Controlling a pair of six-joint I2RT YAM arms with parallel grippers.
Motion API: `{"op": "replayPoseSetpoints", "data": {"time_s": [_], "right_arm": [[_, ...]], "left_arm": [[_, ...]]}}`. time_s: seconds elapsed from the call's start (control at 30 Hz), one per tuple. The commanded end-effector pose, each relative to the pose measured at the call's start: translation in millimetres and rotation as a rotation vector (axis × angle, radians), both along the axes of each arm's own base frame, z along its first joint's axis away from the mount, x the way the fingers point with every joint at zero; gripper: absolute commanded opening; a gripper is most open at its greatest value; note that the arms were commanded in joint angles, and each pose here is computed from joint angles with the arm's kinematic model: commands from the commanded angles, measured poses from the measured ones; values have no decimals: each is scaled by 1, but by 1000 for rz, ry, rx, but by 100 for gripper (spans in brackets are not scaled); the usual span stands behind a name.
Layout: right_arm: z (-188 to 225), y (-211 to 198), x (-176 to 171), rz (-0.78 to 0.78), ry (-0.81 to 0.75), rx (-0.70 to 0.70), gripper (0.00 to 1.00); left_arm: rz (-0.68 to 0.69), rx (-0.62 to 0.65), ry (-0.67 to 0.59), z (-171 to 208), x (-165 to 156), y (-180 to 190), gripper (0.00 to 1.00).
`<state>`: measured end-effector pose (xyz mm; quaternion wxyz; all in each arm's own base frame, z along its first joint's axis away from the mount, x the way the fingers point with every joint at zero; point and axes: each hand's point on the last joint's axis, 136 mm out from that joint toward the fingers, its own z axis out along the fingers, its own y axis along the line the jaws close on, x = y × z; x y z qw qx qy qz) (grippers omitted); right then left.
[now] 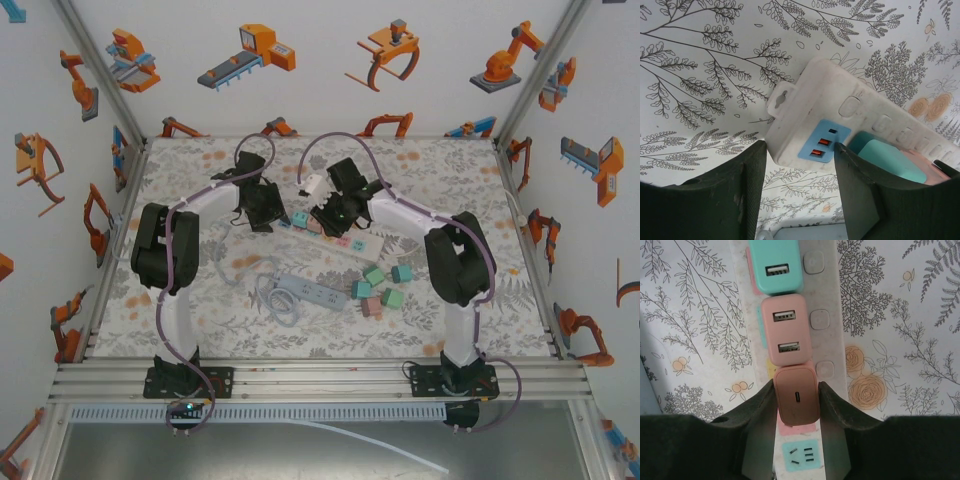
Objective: Pull the plug off the socket
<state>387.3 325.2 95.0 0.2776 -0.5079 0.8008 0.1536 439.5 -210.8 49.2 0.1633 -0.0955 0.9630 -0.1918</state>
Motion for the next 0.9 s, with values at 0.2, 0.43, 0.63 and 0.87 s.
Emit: {"op": "replayPoseSetpoints", "data": {"time_s": [0.2, 0.43, 0.63, 0.87], "right_arm": [[46, 26, -6, 85, -117, 135, 18], [65, 24, -7, 86, -184, 175, 14], [75, 24, -10, 94, -199, 194, 11], [91, 23, -10, 89, -231, 212, 11]], "left_arm": [[67, 70, 125, -42, -26, 17, 51], [80, 93, 140, -47, -28, 22, 51], [85, 116, 135, -47, -27, 26, 51], [81, 119, 97, -33, -22, 27, 53]]}}
